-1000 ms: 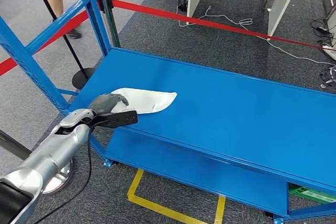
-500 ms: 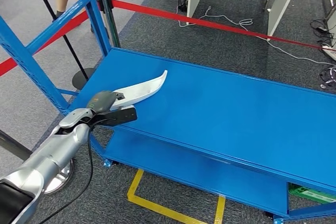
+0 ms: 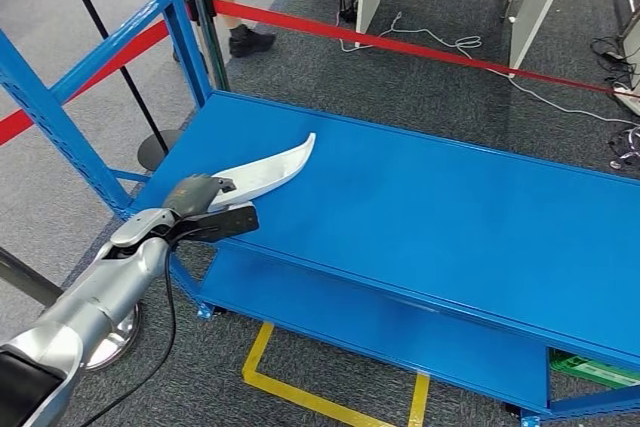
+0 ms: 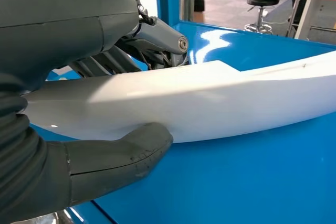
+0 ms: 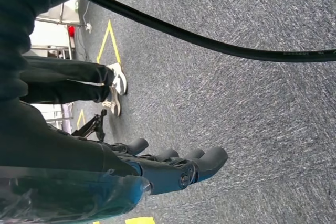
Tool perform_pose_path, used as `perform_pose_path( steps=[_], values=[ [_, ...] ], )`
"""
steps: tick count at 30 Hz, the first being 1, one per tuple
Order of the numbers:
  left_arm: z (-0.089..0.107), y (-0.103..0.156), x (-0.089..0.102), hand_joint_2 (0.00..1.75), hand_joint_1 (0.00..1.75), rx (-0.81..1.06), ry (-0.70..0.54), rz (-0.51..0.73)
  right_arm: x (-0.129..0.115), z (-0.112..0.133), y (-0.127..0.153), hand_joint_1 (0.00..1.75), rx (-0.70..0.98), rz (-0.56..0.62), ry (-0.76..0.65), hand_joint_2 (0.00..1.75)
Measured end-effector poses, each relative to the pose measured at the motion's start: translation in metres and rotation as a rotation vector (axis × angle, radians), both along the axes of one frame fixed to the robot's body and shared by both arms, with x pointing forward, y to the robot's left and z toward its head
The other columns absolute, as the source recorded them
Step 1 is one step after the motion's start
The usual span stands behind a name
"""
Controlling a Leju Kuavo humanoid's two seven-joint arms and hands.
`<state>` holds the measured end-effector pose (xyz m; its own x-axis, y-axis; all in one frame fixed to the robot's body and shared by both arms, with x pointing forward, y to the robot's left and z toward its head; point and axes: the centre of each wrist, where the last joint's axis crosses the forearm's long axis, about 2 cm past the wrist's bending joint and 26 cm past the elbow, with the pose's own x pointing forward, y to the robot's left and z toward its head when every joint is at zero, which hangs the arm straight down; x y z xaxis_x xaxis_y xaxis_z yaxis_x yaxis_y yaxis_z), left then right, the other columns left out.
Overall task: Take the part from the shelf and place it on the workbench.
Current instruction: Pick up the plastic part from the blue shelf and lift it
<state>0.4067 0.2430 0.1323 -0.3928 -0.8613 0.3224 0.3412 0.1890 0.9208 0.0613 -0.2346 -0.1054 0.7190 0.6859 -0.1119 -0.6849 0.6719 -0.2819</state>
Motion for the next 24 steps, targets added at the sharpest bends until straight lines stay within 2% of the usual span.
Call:
perform_pose_path(
  steps=[24],
  values=[
    [-0.0030, 0.0022, -0.0044, 1.75, 1.75, -0.038, -0.005, 0.023, 0.0001, -0.0002, -0.0016, 0.00, -0.003, -0.002, 0.000, 1.75]
  ],
)
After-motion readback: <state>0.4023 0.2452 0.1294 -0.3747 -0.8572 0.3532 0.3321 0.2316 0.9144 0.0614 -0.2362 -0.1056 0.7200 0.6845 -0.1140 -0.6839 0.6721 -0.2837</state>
